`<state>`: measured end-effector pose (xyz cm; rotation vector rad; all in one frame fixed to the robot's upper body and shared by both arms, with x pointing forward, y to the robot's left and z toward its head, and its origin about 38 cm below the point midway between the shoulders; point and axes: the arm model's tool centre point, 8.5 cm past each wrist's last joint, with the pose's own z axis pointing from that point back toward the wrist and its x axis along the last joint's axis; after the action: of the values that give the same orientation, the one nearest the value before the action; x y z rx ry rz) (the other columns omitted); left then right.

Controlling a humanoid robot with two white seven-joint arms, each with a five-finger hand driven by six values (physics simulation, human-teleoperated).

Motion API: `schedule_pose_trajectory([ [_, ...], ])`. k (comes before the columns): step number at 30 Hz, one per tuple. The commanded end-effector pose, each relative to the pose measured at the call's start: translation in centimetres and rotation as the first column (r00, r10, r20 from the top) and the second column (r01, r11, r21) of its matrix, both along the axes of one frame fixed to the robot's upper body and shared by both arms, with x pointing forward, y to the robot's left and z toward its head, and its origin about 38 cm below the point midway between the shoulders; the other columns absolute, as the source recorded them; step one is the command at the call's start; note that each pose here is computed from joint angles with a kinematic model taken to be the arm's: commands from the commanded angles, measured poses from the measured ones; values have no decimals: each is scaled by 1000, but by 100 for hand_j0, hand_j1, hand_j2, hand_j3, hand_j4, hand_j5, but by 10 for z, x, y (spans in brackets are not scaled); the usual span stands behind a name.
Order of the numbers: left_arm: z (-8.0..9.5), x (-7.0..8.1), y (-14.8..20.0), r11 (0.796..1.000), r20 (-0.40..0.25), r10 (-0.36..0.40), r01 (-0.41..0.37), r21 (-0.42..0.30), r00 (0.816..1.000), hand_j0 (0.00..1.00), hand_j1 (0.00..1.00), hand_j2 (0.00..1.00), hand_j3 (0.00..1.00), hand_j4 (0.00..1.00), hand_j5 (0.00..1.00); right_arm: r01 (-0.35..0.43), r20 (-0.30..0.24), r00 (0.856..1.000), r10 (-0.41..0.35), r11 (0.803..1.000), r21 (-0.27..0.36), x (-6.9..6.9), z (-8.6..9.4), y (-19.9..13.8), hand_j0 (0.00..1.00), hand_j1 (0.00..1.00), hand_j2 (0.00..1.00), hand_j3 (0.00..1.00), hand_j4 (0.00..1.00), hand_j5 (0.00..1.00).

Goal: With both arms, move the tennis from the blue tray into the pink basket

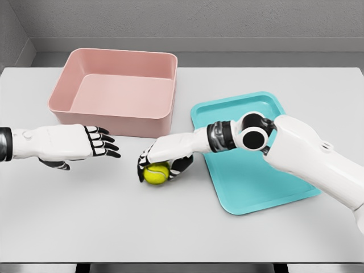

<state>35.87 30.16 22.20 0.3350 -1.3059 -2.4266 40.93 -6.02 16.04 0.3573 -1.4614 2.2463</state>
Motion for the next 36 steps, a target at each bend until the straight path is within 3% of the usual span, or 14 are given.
schedule_pose_trajectory([
  [1, 1, 0, 0, 1000, -1, 3, -3, -4, 1000, 100, 100, 100, 100, 100, 100, 1, -11, 1000, -1, 1000, -1, 0, -3, 2, 61, 61, 61, 61, 61, 61],
  [13, 1, 0, 2, 1000, -1, 7, -7, -5, 1000, 100, 100, 100, 100, 100, 100, 7, -29, 1000, -8, 1000, -29, 1, -14, 2, 66, 66, 66, 66, 66, 66],
  [14, 1, 0, 2, 1000, -1, 7, -7, -5, 1000, 100, 100, 100, 100, 100, 100, 13, -31, 999, -14, 999, -32, 2, -15, 2, 72, 72, 72, 72, 72, 72],
  [15, 1, 0, 2, 1000, -1, 7, -7, -5, 1000, 100, 100, 100, 100, 100, 100, 32, -23, 999, -34, 998, -53, 4, -17, 1, 91, 91, 91, 91, 91, 91],
  [16, 1, 0, 1, 1000, 0, 5, -5, -5, 1000, 100, 100, 100, 100, 100, 100, 48, -25, 998, -50, 997, -61, 5, -18, 0, 100, 100, 100, 100, 100, 100],
  [23, 2, 0, 2, 1000, 0, 6, -6, -7, 1000, 100, 100, 100, 100, 100, 100, 49, -24, 998, -50, 997, -61, 5, -17, 1, 100, 100, 100, 100, 100, 100],
  [28, 3, 0, 2, 1000, 3, 7, -7, -9, 1000, 100, 100, 100, 100, 100, 100, 5, 21, 1000, -4, 1000, -26, 9, 0, -4, 100, 100, 100, 100, 100, 100],
  [31, 4, 0, 0, 999, -12, 9, -9, -33, 1000, 100, 100, 100, 100, 100, 100, -59, 60, 996, 59, 998, -11, 8, 8, -24, 100, 100, 100, 100, 100, 100],
  [36, -2, -4, -2, 998, -55, 8, -11, -59, 998, 100, 100, 100, 100, 100, 100, 30, 98, 995, -26, 999, -35, 21, 21, -78, 100, 100, 100, 100, 100, 100],
])
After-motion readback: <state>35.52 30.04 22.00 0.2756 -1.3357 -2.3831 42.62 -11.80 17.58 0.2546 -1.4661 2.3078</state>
